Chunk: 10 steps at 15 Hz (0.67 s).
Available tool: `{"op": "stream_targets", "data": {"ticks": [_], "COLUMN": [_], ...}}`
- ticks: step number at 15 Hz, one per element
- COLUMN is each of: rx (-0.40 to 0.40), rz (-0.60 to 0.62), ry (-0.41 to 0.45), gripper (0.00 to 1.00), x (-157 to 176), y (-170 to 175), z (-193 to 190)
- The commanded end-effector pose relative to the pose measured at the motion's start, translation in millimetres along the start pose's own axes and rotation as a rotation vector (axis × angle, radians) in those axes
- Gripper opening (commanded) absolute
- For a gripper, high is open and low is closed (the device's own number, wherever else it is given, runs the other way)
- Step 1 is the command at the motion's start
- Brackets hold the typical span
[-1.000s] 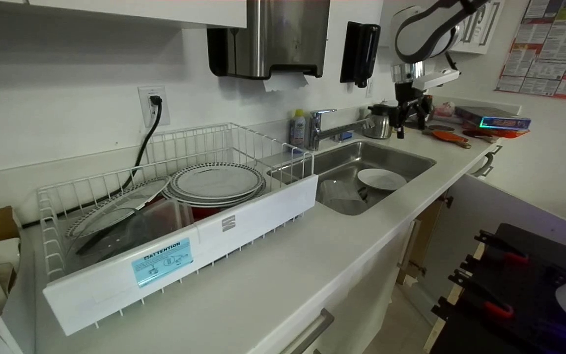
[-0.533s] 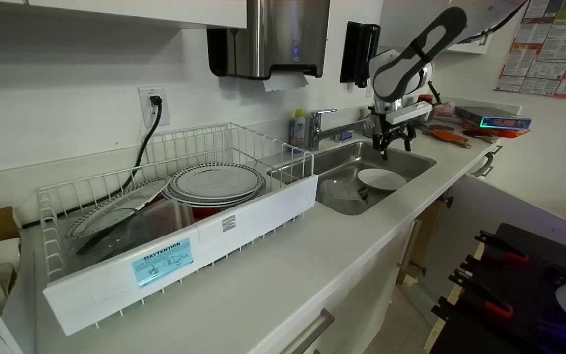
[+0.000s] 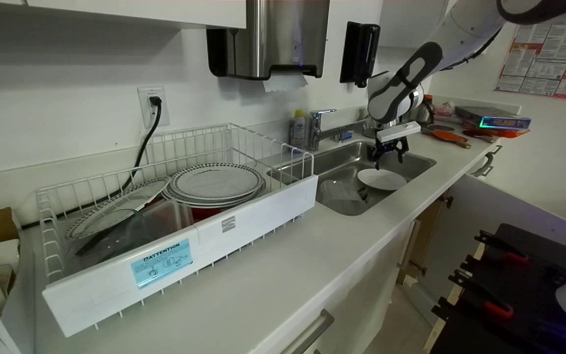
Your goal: Put the stopper on the drain in the sink
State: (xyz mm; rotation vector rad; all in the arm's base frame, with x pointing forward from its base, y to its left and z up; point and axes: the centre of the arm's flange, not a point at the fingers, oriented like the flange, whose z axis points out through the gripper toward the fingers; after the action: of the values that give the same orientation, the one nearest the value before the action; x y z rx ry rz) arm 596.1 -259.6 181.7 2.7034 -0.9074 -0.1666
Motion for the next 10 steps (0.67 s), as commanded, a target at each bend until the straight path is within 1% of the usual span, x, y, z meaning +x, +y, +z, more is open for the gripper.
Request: {"op": "stream_targets", "data": {"ticks": [1,2,6,8,10], "rx": [0.001,-0.013,0.011,0.012,-0.005], "rz": [0.001,0.040,0.085,0.121,0.158], "ry": [0.003,-0.011,-0.062,-0.057,-0.055], "gripper": [1.00,1.00,1.00,1.00,1.00], "x": [1,12,35,44,51], "y": [0,-7,-21,-29,-37], "z": [-1,3,25,39,54]}}
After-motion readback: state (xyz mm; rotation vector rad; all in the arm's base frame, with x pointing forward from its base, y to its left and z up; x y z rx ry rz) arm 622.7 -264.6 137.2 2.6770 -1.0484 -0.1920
